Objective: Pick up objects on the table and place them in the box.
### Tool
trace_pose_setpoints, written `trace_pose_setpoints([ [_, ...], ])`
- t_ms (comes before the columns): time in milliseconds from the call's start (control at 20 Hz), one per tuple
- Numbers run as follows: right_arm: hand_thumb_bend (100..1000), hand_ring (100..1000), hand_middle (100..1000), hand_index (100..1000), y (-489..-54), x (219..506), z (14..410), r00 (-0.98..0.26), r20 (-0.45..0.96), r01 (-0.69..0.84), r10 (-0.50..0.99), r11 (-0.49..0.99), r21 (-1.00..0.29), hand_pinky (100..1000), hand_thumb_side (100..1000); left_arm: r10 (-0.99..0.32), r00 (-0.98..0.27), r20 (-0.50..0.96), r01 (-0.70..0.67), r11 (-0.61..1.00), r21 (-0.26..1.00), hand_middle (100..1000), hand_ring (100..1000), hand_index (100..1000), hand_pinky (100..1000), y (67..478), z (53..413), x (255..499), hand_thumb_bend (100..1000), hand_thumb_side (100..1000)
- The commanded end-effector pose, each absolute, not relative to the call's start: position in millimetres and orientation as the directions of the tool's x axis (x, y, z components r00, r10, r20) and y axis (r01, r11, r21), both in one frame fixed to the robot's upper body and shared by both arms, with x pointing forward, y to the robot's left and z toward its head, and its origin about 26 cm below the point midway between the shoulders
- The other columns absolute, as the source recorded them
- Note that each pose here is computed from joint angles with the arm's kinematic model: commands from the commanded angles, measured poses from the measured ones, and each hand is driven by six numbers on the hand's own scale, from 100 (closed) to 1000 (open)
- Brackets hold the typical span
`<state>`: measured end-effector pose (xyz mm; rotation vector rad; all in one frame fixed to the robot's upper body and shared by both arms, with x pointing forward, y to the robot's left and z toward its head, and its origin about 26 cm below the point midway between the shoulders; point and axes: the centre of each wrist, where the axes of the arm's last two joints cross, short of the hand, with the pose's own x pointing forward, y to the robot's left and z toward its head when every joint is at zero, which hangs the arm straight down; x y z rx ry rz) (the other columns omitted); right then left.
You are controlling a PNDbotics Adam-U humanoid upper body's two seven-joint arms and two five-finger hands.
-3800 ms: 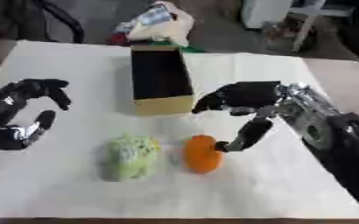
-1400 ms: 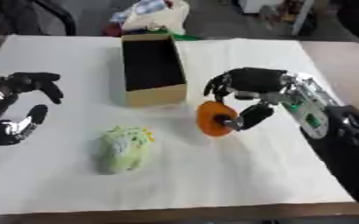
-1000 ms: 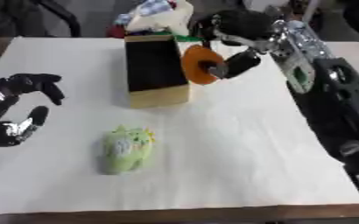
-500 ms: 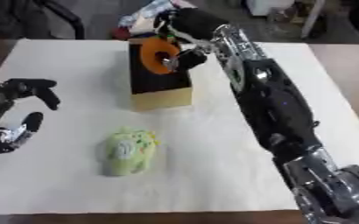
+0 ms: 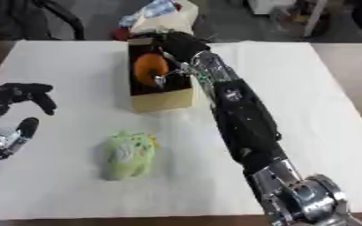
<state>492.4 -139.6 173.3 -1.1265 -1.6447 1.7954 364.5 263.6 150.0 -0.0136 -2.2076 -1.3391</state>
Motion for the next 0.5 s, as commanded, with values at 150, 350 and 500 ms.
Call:
trace_pose_setpoints([
  [150, 316, 800, 866, 990, -145, 492, 202, -0.530, -0.337, 0.308, 0.778, -0.193, -0.932, 850, 553, -0.259, -0.866, 0.428, 0.267, 0.485, 0.833, 612, 593, 907, 664, 262, 160, 366, 100, 561],
  [350, 243, 787, 859, 986, -159, 486, 224, -0.562, -0.341, 0.412, 0.753, -0.101, -0.905, 840, 534, -0.256, -0.880, 0.399, 0.258, 0.449, 0.856, 616, 598, 911, 668, 260, 165, 368, 100, 558],
  [500, 220, 786, 859, 986, -168, 480, 238, -0.603, -0.338, 0.452, 0.723, -0.039, -0.891, 839, 531, -0.257, -0.895, 0.364, 0.243, 0.404, 0.882, 628, 608, 915, 678, 258, 171, 370, 100, 551],
])
